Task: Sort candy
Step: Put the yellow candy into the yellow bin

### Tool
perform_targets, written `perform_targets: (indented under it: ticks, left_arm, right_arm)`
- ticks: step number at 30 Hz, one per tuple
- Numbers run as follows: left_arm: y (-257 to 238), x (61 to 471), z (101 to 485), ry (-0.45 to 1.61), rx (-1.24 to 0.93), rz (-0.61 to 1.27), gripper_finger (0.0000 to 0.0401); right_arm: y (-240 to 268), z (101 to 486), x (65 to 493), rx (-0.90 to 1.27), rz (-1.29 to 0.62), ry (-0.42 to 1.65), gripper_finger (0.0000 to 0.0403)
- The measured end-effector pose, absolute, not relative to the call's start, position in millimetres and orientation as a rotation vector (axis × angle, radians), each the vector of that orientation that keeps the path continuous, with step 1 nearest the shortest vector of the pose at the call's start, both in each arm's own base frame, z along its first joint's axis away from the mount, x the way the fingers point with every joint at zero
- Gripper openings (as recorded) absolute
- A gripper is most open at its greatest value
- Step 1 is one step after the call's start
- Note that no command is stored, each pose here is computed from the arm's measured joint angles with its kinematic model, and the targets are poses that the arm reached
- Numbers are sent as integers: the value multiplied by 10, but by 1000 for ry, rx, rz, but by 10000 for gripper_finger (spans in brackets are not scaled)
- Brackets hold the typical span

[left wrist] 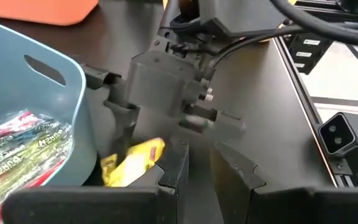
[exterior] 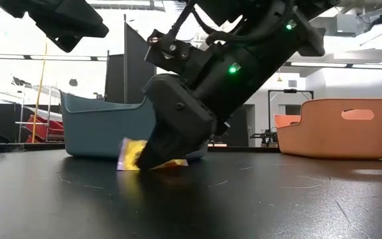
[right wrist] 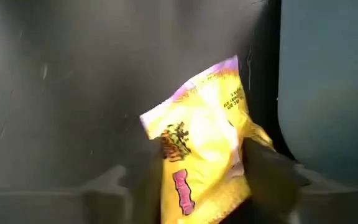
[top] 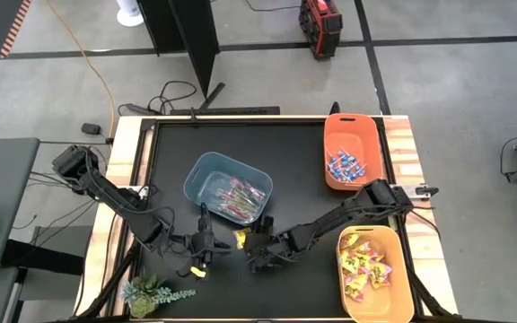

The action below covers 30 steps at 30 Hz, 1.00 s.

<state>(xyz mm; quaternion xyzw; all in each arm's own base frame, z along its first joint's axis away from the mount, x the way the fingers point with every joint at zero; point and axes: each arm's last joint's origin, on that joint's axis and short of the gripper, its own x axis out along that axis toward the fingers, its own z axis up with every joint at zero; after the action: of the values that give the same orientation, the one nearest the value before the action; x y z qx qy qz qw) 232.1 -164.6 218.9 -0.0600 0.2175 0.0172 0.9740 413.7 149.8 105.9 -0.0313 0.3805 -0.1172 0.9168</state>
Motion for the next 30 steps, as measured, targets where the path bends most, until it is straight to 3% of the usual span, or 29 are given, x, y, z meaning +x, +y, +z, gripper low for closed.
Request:
perform_targets:
  ticks: [6, 9, 15, 22, 30]
  left_arm:
    - [-1645, 2320, 2185, 442, -119, 36, 64]
    - [-1645, 2319, 2185, 443, -120, 37, 64]
    - [-1645, 2319, 2185, 443, -122, 37, 64]
    - [-1642, 2316, 2178, 450, -124, 40, 64]
    - [-1641, 2314, 2175, 453, -131, 44, 64]
  right_arm:
    - [1675, 1213, 4012, -147, -162, 794, 61]
    - [1797, 1398, 3915, -198, -101, 785, 16]
    - [2025, 1992, 3483, -269, -9, 804, 51]
    - [2236, 2675, 2524, -217, 44, 909, 54]
    - [2319, 2875, 1410, 3, -183, 1119, 55]
